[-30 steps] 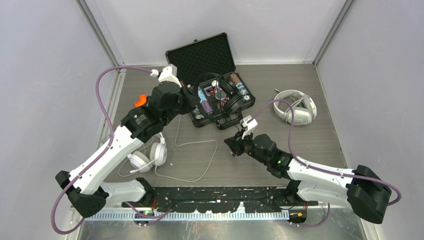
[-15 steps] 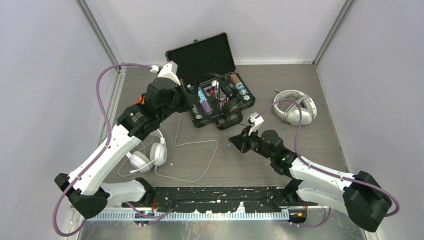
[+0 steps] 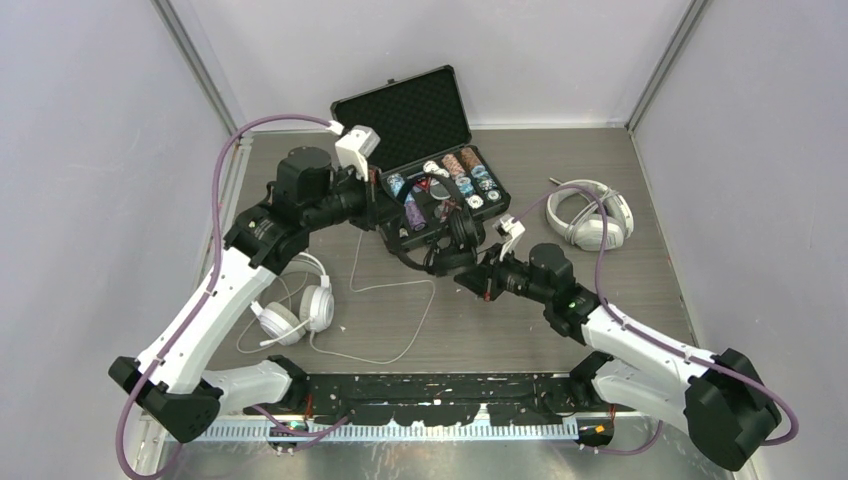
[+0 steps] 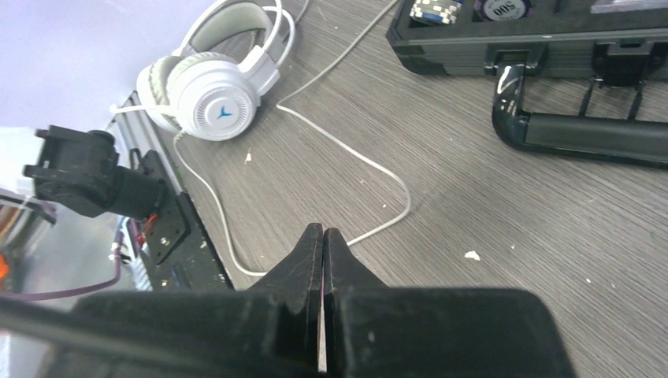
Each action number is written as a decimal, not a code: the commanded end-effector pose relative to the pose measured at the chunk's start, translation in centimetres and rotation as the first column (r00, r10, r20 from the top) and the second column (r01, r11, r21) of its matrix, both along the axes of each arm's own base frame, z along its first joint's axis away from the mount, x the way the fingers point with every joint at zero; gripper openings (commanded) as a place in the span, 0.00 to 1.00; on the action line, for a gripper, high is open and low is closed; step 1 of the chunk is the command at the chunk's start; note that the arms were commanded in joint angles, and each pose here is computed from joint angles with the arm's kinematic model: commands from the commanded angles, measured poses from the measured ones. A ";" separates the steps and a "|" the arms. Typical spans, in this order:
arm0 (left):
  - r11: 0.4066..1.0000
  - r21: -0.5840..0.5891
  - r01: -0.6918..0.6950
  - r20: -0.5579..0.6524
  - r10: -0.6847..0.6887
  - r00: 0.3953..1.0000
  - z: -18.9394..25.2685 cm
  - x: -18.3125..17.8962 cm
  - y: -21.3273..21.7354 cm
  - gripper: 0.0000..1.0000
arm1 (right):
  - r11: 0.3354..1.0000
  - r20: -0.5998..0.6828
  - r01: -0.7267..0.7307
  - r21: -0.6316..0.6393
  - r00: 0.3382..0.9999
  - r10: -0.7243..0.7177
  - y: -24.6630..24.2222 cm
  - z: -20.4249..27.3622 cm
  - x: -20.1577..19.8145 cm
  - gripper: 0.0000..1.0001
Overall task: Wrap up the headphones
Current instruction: Wrap the headphones cable around the headphones, then place the headphones at the center of the board.
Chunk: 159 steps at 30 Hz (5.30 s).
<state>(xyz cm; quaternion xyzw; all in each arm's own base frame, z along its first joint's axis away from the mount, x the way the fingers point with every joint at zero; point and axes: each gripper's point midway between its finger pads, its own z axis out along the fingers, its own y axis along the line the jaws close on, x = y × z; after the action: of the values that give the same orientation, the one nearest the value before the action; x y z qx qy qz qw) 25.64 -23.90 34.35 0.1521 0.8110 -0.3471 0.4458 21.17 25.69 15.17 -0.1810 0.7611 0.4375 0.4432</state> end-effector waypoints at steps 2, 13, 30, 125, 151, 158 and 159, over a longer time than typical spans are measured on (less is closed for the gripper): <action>0.934 0.123 0.335 0.151 -0.351 0.924 -0.3 -3.2 -1.5 0.00 | 0.998 -0.100 -0.065 0.006 0.993 0.065 0.3 2.0 -0.5 0.00; 0.740 0.585 0.331 0.208 -0.532 0.821 -7.5 -0.1 2.0 0.00 | 0.995 -0.378 -0.095 -0.019 0.922 0.081 -0.3 3.4 -3.5 0.00; 0.650 0.731 0.209 0.350 -0.619 0.703 -8.3 3.6 -0.1 0.00 | 0.983 -0.347 -0.005 0.184 0.935 0.069 -0.8 10.2 -4.7 0.00; 0.887 0.435 -0.156 -0.048 0.197 0.979 -19.4 4.0 -6.4 0.00 | 0.887 -0.380 0.334 -0.319 0.812 -0.442 -0.1 0.5 0.9 0.14; 0.943 0.163 -0.291 -0.011 0.297 0.955 -15.1 5.5 -8.0 0.00 | 0.878 -0.288 0.343 -0.334 0.850 -0.441 -2.2 6.4 0.0 0.25; 0.934 0.131 -0.331 0.029 0.330 0.943 -14.1 6.4 -7.9 0.00 | 0.901 -0.290 0.310 -0.304 0.871 -0.397 -2.1 7.8 -0.9 0.34; 0.934 0.122 -0.336 0.035 0.334 0.942 -13.8 6.5 -7.9 0.00 | 0.904 -0.289 0.307 -0.299 0.873 -0.392 -2.2 8.0 -1.0 0.35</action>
<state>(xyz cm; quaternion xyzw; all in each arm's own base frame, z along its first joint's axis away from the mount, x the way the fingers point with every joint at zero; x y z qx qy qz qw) 30.43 -30.95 15.49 0.0877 0.8845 -0.1652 0.4274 20.26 23.30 19.65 -0.0017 0.9152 0.2457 0.3195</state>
